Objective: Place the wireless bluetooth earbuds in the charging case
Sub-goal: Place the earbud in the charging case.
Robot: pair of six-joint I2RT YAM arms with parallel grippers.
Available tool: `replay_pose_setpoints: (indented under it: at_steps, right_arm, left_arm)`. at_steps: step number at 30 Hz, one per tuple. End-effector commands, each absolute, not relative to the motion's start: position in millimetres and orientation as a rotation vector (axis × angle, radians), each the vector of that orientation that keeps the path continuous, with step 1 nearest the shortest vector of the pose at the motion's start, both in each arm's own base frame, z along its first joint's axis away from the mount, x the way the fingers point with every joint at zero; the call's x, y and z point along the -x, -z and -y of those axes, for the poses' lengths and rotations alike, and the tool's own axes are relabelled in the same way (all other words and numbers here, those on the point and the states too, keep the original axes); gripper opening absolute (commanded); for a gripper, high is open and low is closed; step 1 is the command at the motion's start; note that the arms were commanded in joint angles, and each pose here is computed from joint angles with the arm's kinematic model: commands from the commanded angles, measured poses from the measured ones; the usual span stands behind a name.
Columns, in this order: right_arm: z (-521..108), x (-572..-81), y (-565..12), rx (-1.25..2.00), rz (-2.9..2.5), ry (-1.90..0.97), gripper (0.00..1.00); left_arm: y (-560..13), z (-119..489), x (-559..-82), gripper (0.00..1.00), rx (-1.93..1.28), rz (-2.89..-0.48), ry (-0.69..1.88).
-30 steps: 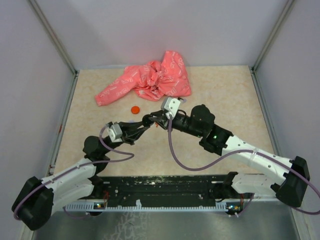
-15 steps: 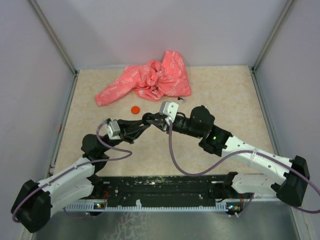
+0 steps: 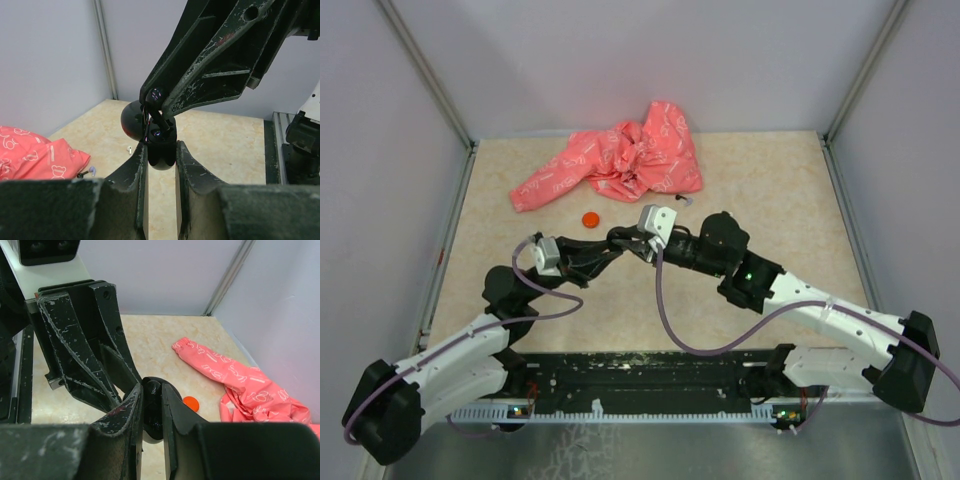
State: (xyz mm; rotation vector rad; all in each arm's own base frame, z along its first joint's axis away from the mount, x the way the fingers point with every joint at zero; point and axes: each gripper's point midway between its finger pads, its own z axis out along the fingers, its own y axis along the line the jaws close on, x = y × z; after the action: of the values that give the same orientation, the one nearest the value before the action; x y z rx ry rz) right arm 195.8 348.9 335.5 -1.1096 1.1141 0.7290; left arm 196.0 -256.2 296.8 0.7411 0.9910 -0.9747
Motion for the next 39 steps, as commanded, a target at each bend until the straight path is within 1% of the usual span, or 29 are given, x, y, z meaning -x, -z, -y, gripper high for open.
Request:
replay_pose_setpoints:
  at_steps: [1,18,35,39]
  right_arm:
    - [-349,-195,-358,1.084,-1.052,-0.706,0.09]
    - [-345,-197,-352,1.106,-1.058,-0.666,0.09]
    - [-350,-191,-337,1.189,-1.079,-0.683,0.09]
    - [-350,-191,-335,1.196,-1.085,-0.684,0.15]
  left_arm:
    - [-322,256,-190,0.00,-0.721,-0.930,1.013]
    - [-326,251,-198,0.00,-0.629,-0.994,1.035]
    - [-342,247,-193,0.00,-0.580,-0.999,1.087]
    - [-344,247,-192,0.00,-0.570,-0.993,1.095]
